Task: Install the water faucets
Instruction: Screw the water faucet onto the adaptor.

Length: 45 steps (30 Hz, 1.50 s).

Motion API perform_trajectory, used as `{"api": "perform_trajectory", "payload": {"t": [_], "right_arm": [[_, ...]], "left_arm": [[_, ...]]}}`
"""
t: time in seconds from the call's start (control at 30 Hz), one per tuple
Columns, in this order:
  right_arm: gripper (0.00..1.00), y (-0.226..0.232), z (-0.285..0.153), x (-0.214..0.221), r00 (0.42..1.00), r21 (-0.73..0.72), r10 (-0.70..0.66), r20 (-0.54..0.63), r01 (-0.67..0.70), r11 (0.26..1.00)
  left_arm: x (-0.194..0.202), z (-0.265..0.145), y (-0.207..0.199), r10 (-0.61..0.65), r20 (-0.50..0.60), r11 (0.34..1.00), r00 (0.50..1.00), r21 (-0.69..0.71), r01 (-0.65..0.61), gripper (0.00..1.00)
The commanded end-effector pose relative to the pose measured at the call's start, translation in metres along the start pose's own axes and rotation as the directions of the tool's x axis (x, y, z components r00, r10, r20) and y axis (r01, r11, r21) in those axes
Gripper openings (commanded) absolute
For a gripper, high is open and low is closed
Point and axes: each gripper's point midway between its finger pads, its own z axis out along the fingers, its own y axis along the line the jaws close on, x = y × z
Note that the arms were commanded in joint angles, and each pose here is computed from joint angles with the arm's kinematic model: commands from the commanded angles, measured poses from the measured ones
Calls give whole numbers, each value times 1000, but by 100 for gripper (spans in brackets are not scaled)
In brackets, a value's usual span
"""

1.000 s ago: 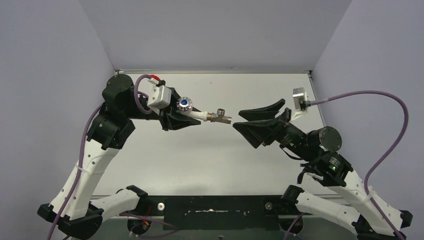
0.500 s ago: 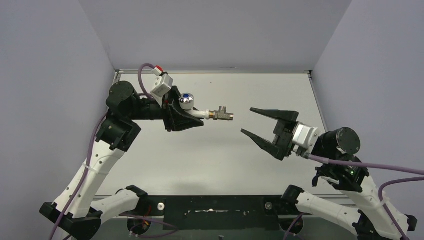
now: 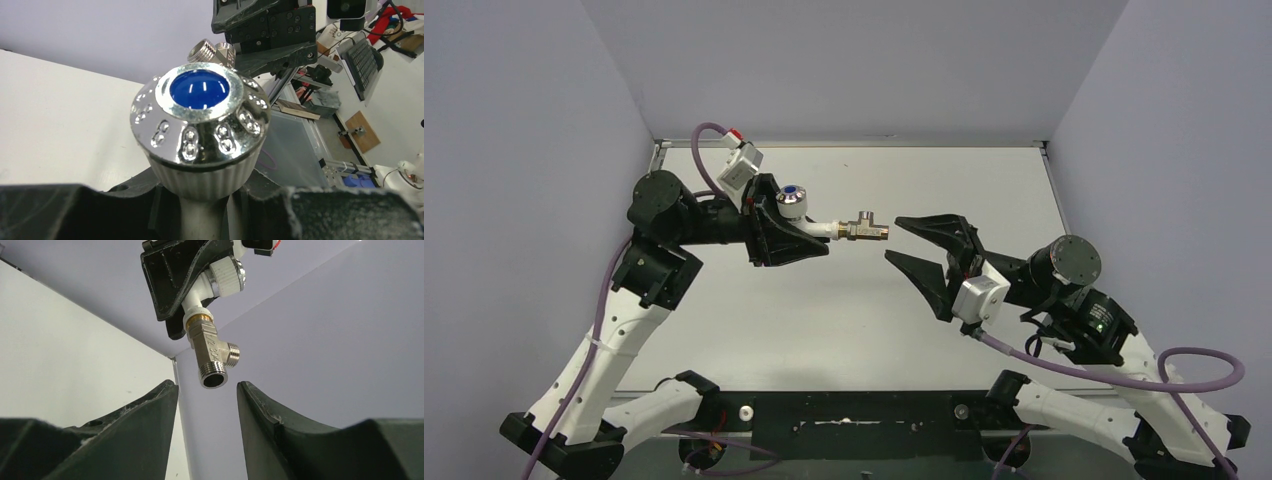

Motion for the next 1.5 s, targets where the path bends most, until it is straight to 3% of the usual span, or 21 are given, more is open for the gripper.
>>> {"api": "perform_trajectory", "payload": {"t": [0.0, 0.5, 1.0, 1.33, 1.47], "right_arm": [[47, -25, 2, -24, 991, 77, -105, 86, 98, 992], [45, -18, 16, -22, 991, 13, -82, 102, 81, 997], [20, -18, 17, -23, 994, 21, -26, 108, 24, 1000], [2, -14, 19, -18, 988, 20, 125, 94, -128, 992], [0, -13, 21, -17, 972, 26, 214, 96, -218, 976]], "left_arm": [[-14, -1, -12, 57, 40, 998, 998, 32, -58, 0], [-11, -1, -14, 55, 17, 997, 998, 52, -56, 0], [-9, 0, -13, 58, 4, 997, 998, 60, -58, 0], [-8, -1, -15, 81, -19, 994, 997, 77, -79, 0], [-7, -1, -14, 100, -29, 992, 995, 82, -98, 0]]}}
